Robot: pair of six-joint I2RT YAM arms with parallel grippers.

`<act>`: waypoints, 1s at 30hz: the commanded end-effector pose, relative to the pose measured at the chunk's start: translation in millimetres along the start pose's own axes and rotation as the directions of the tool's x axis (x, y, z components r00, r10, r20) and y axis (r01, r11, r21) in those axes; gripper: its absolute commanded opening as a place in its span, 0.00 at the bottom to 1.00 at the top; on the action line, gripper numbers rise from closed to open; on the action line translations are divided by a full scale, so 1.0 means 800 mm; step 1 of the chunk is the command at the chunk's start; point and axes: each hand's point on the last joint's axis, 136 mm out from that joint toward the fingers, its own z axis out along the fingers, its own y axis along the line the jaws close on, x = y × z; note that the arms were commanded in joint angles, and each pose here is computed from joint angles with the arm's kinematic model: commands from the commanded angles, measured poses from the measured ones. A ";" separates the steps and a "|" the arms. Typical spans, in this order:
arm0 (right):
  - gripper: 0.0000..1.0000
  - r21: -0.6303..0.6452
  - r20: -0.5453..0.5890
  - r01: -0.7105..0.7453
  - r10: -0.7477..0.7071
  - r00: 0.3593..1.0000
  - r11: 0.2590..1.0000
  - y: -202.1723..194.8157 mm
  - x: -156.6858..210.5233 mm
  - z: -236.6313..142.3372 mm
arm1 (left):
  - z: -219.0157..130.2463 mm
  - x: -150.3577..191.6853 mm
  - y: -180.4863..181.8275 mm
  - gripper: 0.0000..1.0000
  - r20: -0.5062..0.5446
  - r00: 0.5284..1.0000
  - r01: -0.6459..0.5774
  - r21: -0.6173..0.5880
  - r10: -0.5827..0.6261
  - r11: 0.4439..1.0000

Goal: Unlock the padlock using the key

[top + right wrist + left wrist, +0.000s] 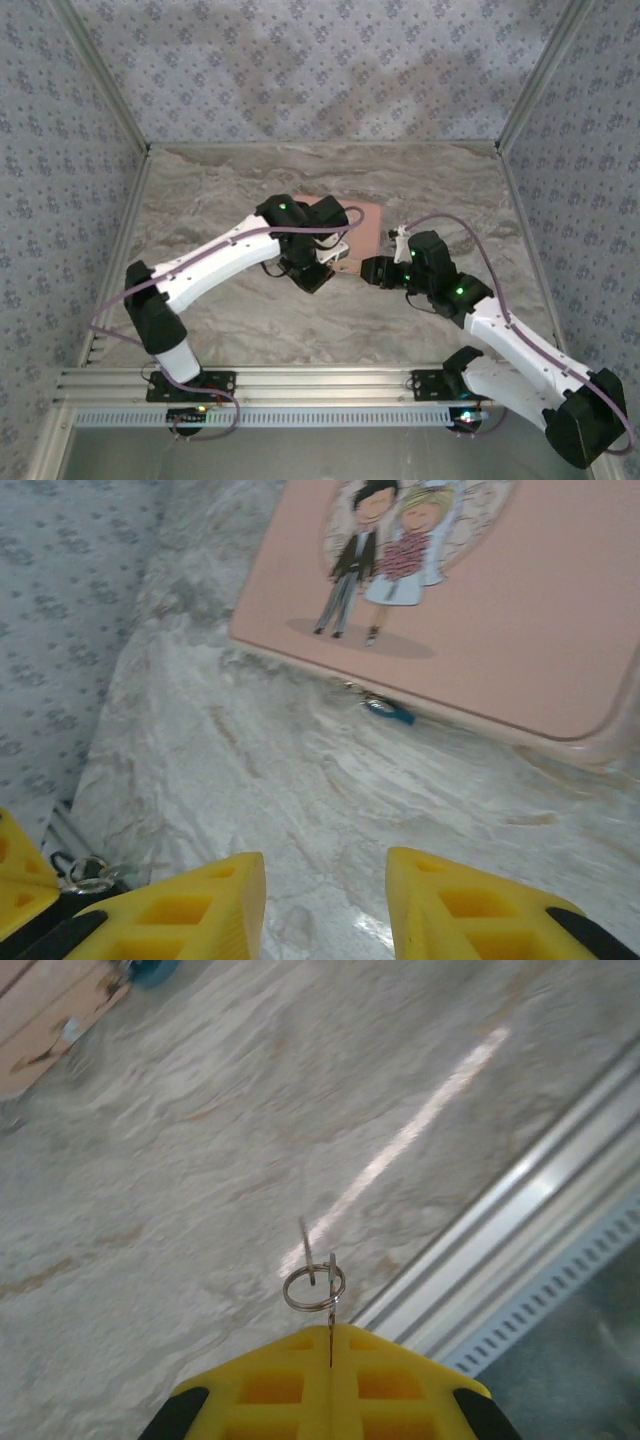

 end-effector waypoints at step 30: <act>0.52 -0.288 0.118 0.337 -0.316 0.941 0.897 0.127 0.008 -0.026 | -0.046 -0.016 -0.053 0.00 0.167 0.985 -0.078 0.274 0.032 0.959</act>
